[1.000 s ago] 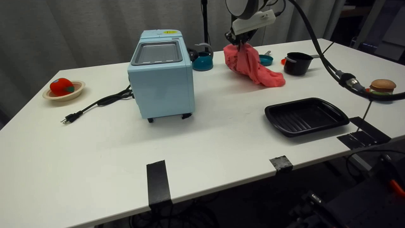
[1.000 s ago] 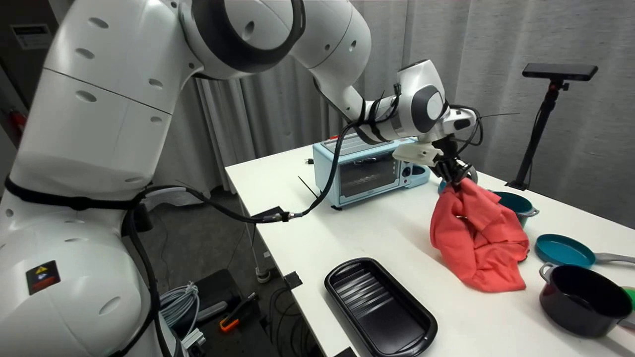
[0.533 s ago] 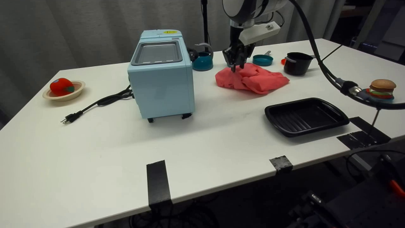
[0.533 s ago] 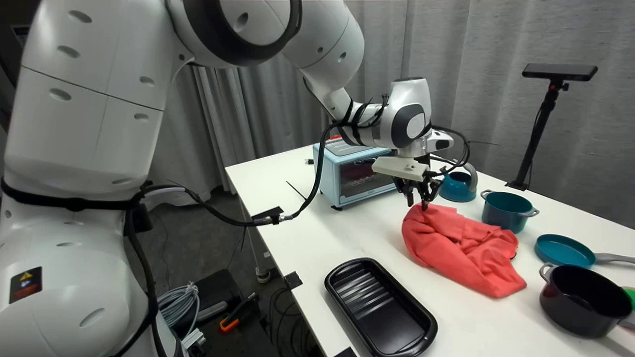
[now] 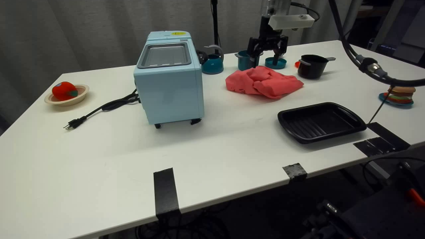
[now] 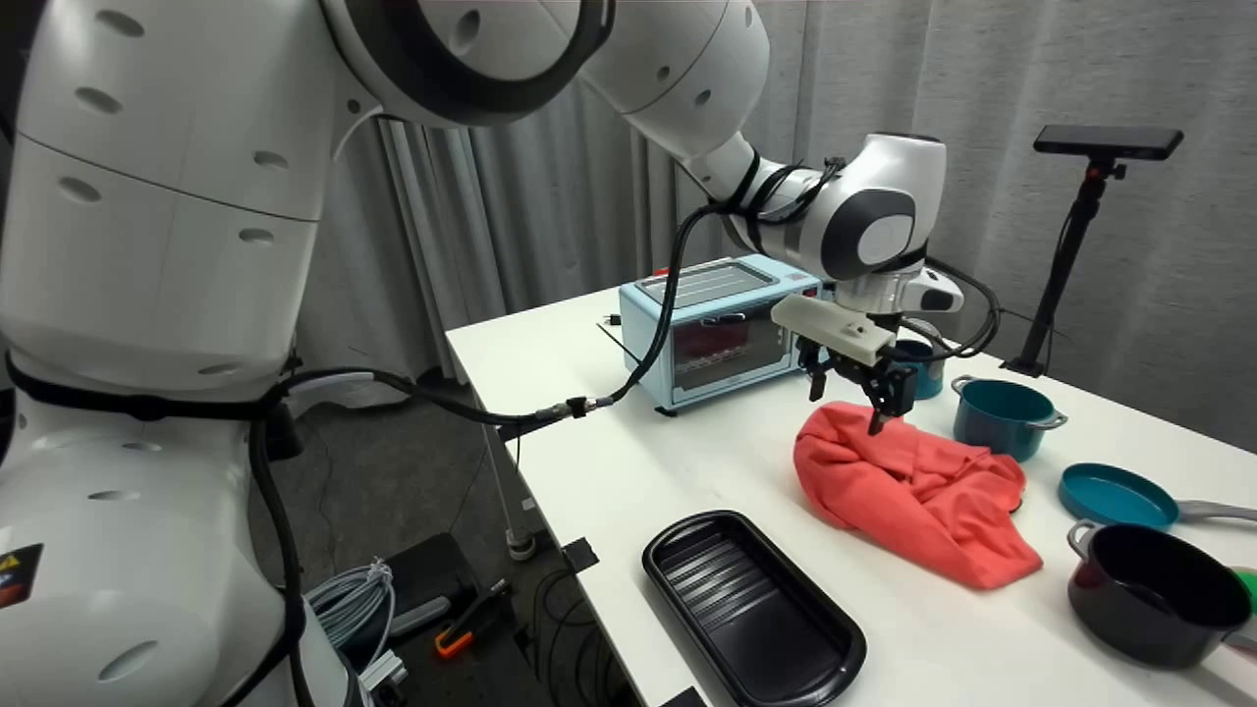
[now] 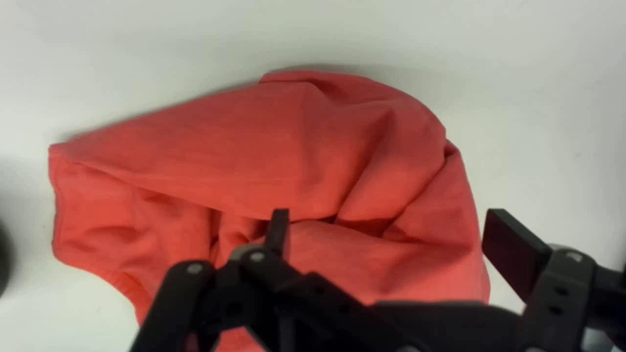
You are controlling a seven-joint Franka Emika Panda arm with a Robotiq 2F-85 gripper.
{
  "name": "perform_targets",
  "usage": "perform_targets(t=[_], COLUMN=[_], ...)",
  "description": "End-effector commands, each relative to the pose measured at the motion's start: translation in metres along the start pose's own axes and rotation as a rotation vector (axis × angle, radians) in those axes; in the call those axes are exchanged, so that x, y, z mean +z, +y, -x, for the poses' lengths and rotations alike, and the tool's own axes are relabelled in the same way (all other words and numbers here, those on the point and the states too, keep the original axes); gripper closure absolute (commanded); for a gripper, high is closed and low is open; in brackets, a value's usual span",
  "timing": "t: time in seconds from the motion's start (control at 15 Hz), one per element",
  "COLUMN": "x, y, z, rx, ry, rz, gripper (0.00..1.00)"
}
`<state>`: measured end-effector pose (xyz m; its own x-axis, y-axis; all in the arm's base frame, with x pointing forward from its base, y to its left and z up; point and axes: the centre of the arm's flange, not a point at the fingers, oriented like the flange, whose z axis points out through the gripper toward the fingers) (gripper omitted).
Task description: Unfold the orange cloth
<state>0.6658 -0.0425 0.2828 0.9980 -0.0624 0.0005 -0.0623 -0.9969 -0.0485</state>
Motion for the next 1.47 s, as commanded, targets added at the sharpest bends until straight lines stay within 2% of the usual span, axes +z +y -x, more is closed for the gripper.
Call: perform_targets(t=[0.0,0.33,0.6,0.93,1.07,1.4], x=[-0.006,0.006,0.023,0.052,0.06,0.068], y=[0.022,0.03,0.03,0.046,0.052,0.059], z=[-0.026,-0.061,-0.086,-0.106,-0.112,-0.122], rx=[0.147,0.317,0.397,0.46,0.473,0.496], ry=[-0.014,-0.005,-0.006,-0.061,-0.084,-0.107], rz=[-0.076,-0.118,-0.135,-0.117,-0.115,-0.114], gripper=[0.0,0.0,0.0,0.0,0.26,0.67])
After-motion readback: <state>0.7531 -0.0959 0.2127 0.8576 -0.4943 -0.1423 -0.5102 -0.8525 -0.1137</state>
